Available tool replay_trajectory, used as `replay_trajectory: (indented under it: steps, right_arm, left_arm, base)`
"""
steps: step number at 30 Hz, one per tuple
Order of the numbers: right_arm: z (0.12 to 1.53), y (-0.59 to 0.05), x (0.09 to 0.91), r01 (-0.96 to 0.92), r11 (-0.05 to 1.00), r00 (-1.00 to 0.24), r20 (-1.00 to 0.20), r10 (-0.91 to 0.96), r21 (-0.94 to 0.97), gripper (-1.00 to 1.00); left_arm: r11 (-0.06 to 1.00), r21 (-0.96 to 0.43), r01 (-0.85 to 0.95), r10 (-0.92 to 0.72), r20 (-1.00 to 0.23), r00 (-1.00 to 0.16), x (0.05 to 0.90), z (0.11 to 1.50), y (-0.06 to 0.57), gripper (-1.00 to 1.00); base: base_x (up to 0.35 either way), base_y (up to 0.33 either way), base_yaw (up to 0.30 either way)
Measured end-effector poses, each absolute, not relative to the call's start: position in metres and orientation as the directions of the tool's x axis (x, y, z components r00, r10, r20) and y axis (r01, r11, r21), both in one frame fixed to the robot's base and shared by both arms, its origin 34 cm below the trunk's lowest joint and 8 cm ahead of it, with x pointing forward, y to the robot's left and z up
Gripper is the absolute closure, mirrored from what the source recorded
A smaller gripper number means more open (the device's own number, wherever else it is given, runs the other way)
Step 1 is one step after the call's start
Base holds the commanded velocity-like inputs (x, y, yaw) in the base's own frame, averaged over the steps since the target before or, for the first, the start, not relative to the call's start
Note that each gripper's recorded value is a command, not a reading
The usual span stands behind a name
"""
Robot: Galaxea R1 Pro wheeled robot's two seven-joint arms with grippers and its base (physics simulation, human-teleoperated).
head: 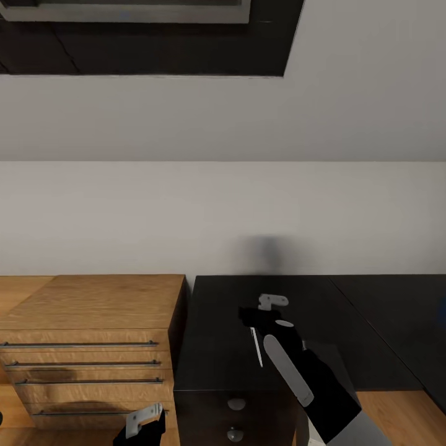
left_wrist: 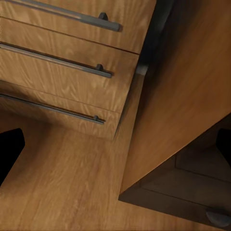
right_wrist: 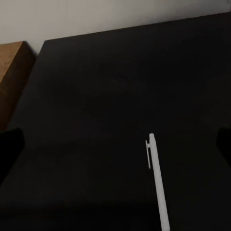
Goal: In the bedroom, organize the workspace by keeping the computer under the desk, ensuring the monitor is on the desk, placing the keyboard on the desk next to the monitor, placing the mouse on the desk next to the keyboard, moving the folder from the swivel chair onto the desk next to the mouse, stacking the notebook on top of the folder with the pen on top of the notebook, and positioning the swivel chair next to the desk.
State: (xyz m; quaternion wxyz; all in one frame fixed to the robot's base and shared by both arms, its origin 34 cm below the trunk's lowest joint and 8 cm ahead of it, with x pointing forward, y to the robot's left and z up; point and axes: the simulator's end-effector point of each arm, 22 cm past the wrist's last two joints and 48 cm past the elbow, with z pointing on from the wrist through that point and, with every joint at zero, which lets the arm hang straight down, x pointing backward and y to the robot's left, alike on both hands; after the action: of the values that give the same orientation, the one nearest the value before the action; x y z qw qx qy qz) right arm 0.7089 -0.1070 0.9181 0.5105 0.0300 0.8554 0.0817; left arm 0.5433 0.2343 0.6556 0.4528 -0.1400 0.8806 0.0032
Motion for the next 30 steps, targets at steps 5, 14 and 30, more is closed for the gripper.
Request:
replay_trajectory:
  steps: [5,14,30]
  right_arm:
    - [0.9186,-0.1082,0.7097,-0.030,0.985,-0.475,-0.869,0.137,0.171,-1.00]
    - [0.9182,-0.1075,0.7100,-0.029,0.985,-0.473,-0.870,0.137,0.171,-1.00]
    - [0.9158,-0.1115,0.7095,-0.004,0.988,-0.475,-0.870,0.134,0.154,-1.00]
  left_arm:
    - [0.961,-0.118,-0.251,-0.242,-0.797,-0.553,0.5427,0.6541,0.2352,-1.00]
    - [0.961,-0.118,-0.251,-0.243,-0.796,-0.554,0.5425,0.6537,0.2354,-1.00]
    - [0.960,-0.118,-0.252,-0.243,-0.795,-0.555,0.5421,0.6531,0.2356,-1.00]
  base:
    - [-0.192,0.000,0.000]
    - [-0.320,0.000,0.136]
    - [-0.333,-0.019,0.271]
